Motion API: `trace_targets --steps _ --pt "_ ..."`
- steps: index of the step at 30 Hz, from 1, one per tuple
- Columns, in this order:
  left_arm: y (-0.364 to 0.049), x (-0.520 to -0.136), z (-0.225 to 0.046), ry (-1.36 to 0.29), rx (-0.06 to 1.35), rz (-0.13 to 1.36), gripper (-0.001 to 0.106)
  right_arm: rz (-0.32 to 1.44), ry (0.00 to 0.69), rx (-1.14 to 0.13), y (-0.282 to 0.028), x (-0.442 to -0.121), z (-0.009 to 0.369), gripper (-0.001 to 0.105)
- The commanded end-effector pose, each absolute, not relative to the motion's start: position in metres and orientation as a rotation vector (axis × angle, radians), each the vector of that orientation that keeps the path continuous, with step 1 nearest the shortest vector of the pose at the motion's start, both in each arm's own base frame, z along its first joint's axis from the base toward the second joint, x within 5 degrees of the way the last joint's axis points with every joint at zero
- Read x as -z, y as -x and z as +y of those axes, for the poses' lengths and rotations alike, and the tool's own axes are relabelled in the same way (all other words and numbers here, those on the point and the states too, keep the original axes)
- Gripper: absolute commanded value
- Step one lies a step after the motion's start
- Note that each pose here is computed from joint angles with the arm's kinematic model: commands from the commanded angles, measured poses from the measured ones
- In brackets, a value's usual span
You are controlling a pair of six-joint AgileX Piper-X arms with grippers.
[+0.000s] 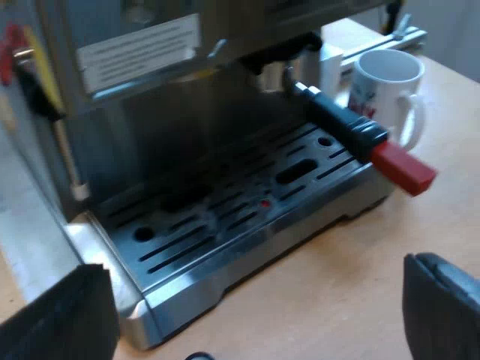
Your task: Grind coffee beans and then tamp
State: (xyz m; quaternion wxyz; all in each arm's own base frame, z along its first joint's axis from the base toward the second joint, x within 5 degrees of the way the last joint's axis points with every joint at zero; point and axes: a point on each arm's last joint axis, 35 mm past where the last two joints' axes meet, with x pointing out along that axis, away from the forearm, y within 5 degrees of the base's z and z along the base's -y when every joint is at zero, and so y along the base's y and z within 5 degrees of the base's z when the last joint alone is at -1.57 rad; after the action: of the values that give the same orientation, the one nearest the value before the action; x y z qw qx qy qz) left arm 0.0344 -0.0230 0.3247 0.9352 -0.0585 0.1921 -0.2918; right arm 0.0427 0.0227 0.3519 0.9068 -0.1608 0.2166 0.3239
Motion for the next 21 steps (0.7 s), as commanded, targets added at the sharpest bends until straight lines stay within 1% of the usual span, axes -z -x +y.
trace_targets --steps 1,3,8,10,14,19,21 --pt "-0.037 -0.33 -0.026 0.119 0.653 0.372 0.078 0.421 0.348 -0.732 -0.045 -0.356 0.026 0.07" --pt "-0.04 -0.331 -0.03 0.097 0.715 0.369 0.078 0.406 0.346 -0.767 -0.048 -0.357 0.028 0.07" --pt "-0.044 -0.332 -0.036 0.025 0.793 0.348 0.078 0.345 0.367 -0.805 -0.053 -0.362 0.032 0.07" --pt "-0.046 -0.332 -0.04 -0.012 0.855 0.345 0.078 0.316 0.371 -0.831 -0.055 -0.364 0.034 0.07" --pt "-0.049 -0.333 -0.046 -0.012 0.927 0.357 0.078 0.309 0.376 -0.858 -0.057 -0.365 0.037 0.07" --pt "-0.058 -0.331 -0.053 -0.003 0.992 0.379 0.078 0.318 0.388 -0.933 -0.062 -0.364 0.044 0.07" --pt "-0.066 -0.323 -0.06 0.006 1.04 0.383 0.078 0.315 0.4 -0.964 -0.065 -0.364 0.049 0.07"
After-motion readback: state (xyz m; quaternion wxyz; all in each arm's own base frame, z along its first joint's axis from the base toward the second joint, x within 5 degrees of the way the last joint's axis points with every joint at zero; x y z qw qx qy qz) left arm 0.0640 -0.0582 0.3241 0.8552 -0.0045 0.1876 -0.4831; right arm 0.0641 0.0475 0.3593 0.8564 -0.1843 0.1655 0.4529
